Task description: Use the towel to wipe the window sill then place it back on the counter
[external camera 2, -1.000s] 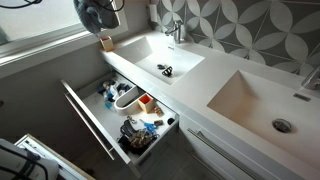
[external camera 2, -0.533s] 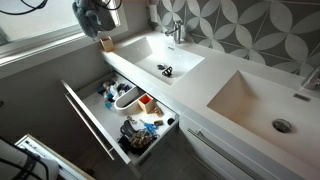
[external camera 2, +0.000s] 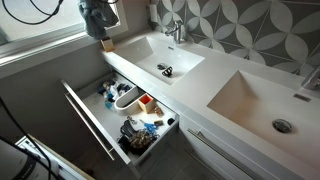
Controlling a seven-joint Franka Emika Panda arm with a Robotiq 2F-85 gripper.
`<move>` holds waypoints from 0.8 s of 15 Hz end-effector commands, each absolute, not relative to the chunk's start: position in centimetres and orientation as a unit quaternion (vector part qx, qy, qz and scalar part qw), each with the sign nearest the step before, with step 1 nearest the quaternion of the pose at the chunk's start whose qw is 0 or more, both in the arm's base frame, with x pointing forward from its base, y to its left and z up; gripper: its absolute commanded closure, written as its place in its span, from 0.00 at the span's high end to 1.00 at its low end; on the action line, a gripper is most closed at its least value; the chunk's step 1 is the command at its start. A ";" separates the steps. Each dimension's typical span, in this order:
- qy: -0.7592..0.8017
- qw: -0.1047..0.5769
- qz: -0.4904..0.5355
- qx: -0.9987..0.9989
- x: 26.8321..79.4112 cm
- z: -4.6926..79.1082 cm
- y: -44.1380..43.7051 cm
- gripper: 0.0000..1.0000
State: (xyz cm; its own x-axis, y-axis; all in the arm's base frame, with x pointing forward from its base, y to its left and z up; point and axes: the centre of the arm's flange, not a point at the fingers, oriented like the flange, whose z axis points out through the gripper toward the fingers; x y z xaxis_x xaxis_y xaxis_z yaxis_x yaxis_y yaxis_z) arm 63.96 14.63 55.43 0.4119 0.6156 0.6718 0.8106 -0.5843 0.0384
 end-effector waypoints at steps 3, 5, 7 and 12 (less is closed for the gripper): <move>-0.459 0.124 -0.329 -0.816 68.8 52.3 19.2 0.07; -0.472 0.140 -0.310 -0.813 69.4 50.5 20.5 0.07; -0.485 0.161 -0.292 -0.808 69.8 48.9 21.9 0.07; -0.527 0.245 -0.196 -0.790 69.1 46.2 24.4 0.07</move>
